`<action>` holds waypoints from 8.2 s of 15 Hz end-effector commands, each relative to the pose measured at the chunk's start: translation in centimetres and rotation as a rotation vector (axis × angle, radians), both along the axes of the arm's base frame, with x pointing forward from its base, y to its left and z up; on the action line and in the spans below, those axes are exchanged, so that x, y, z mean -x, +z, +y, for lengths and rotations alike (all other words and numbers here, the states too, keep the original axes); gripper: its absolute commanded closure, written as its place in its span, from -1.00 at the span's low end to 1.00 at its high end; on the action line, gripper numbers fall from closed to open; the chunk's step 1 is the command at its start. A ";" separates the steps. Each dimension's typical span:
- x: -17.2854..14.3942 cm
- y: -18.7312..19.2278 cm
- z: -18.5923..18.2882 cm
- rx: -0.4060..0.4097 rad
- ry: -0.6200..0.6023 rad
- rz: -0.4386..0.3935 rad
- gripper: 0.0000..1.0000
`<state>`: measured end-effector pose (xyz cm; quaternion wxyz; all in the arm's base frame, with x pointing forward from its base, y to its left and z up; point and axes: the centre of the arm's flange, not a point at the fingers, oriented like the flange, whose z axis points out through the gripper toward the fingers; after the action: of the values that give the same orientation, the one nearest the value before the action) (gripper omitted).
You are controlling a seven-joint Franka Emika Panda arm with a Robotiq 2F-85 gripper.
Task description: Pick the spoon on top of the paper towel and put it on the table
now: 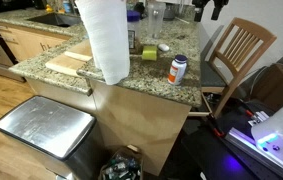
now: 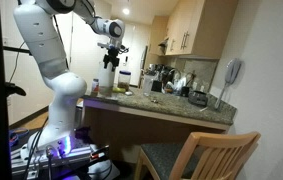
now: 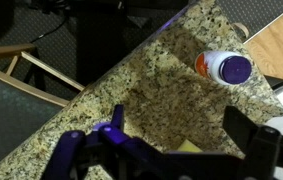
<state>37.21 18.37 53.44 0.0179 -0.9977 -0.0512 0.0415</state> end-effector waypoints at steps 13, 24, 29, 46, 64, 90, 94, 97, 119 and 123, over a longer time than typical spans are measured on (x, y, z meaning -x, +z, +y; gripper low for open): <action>4.7 21.1 3.0 -0.061 0.169 -0.449 -1.00; 2.1 14.2 16.0 -0.116 0.333 -0.551 -1.00; 2.0 13.3 16.4 -0.118 0.332 -0.524 -1.00; -1.6 5.8 20.6 -0.077 0.281 -0.644 -0.50; -5.5 13.5 10.9 -0.390 0.070 -0.485 0.90; -16.7 14.4 -14.4 -0.640 -0.733 -0.175 0.90; -19.5 10.5 -16.4 -0.627 -0.930 -0.040 0.90; -18.9 9.0 -16.2 -0.627 -0.935 -0.041 0.59; -24.5 3.3 -16.6 -0.736 -1.214 0.252 0.90; -24.1 2.7 -16.2 -0.714 -1.249 0.245 0.59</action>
<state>61.29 2.21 56.11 0.3680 -0.7622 0.5198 0.1160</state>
